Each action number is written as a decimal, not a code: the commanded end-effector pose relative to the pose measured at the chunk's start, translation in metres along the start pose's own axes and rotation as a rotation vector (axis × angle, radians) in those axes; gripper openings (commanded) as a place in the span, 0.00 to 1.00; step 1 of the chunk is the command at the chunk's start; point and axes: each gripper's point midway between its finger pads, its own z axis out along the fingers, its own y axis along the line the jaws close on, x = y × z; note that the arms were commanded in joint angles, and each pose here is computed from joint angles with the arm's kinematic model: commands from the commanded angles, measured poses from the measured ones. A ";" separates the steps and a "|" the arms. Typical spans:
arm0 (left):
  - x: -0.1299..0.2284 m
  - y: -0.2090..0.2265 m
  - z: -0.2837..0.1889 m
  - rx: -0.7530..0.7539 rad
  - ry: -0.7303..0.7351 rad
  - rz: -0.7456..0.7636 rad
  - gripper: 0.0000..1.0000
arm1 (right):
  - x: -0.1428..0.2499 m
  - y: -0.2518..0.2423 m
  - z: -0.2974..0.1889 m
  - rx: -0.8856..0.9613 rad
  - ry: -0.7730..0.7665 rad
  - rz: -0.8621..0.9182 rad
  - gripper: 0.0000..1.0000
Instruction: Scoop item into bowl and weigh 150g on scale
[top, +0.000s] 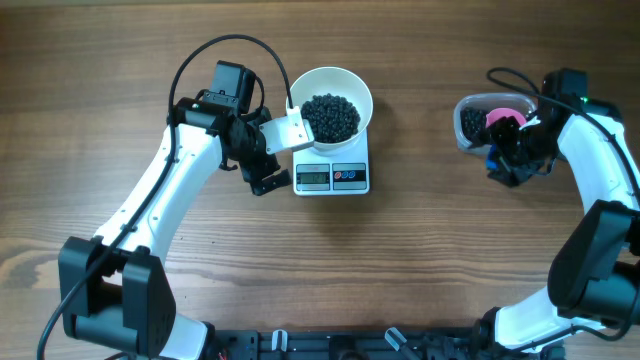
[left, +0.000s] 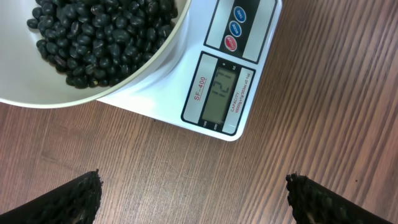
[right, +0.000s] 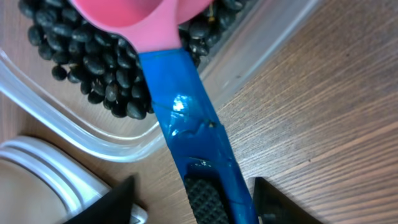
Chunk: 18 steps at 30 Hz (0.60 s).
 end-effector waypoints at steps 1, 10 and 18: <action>-0.004 -0.002 0.000 0.013 -0.019 0.018 1.00 | -0.003 -0.005 -0.002 0.025 -0.026 -0.005 0.34; -0.004 -0.002 0.000 0.013 -0.019 0.018 1.00 | -0.004 -0.009 -0.007 0.032 -0.018 -0.045 0.24; -0.004 -0.002 0.000 0.013 -0.020 0.018 1.00 | -0.016 0.006 -0.026 -0.003 -0.054 -0.101 0.23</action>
